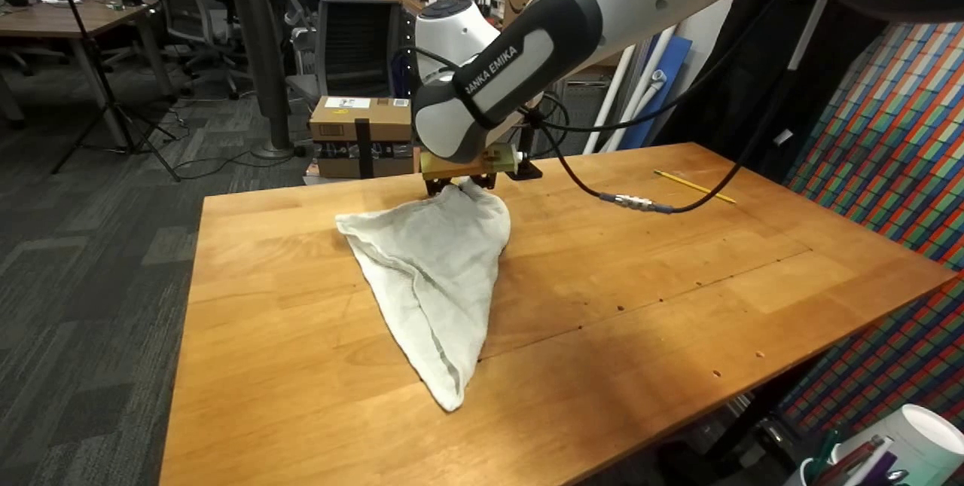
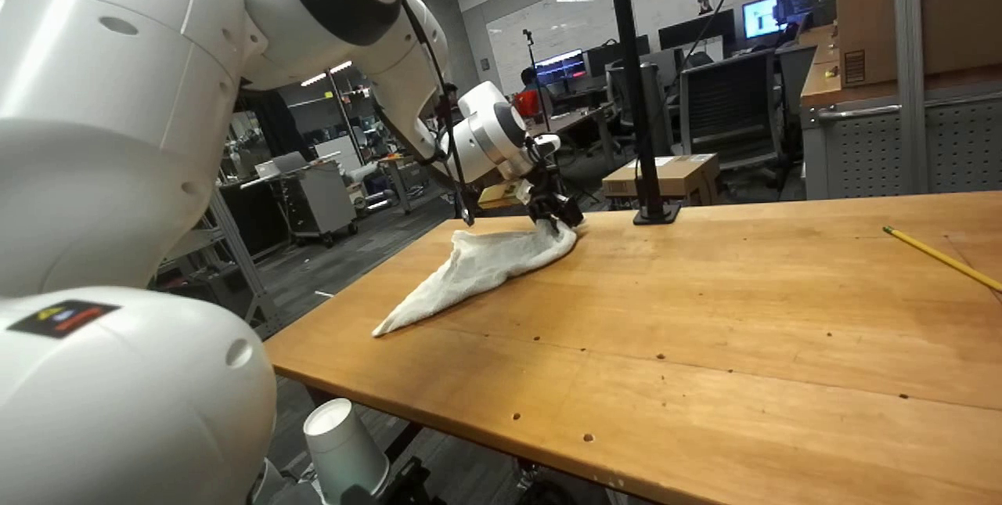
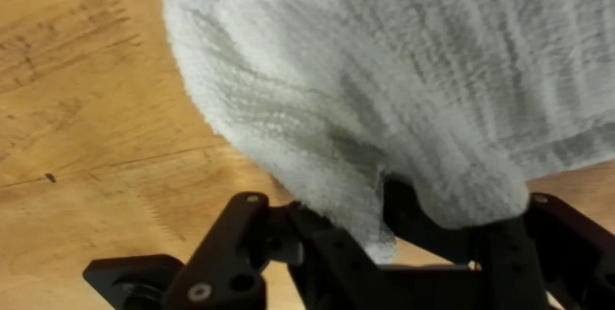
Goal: Fold the white towel into a triangle twice
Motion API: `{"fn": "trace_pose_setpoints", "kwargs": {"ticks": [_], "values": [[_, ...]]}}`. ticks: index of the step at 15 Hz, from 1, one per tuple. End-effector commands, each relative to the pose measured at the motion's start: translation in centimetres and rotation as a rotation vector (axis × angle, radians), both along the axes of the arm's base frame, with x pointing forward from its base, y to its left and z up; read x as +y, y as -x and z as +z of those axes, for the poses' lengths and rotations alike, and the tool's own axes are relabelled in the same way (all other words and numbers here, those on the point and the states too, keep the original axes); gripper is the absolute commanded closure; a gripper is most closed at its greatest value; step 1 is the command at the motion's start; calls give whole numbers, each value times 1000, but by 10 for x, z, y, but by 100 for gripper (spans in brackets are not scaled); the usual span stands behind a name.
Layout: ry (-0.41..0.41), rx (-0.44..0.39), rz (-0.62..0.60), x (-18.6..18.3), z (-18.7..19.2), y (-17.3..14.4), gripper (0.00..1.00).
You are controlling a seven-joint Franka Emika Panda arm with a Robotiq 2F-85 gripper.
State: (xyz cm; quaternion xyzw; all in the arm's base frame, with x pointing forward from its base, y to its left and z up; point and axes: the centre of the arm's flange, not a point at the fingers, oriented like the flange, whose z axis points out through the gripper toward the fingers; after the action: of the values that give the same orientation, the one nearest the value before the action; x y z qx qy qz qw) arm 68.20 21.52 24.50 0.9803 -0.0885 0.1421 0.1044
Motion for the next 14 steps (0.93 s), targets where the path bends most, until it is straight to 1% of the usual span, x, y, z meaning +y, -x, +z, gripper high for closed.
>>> {"fn": "trace_pose_setpoints", "kwargs": {"ticks": [1,5,8,11,14], "values": [[3,-47,76,28,21,19,92],[21,-93,135,50,37,31,92],[28,-116,151,54,57,42,93],[18,-106,139,45,76,62,93],[3,-69,134,39,83,94,92]]}}
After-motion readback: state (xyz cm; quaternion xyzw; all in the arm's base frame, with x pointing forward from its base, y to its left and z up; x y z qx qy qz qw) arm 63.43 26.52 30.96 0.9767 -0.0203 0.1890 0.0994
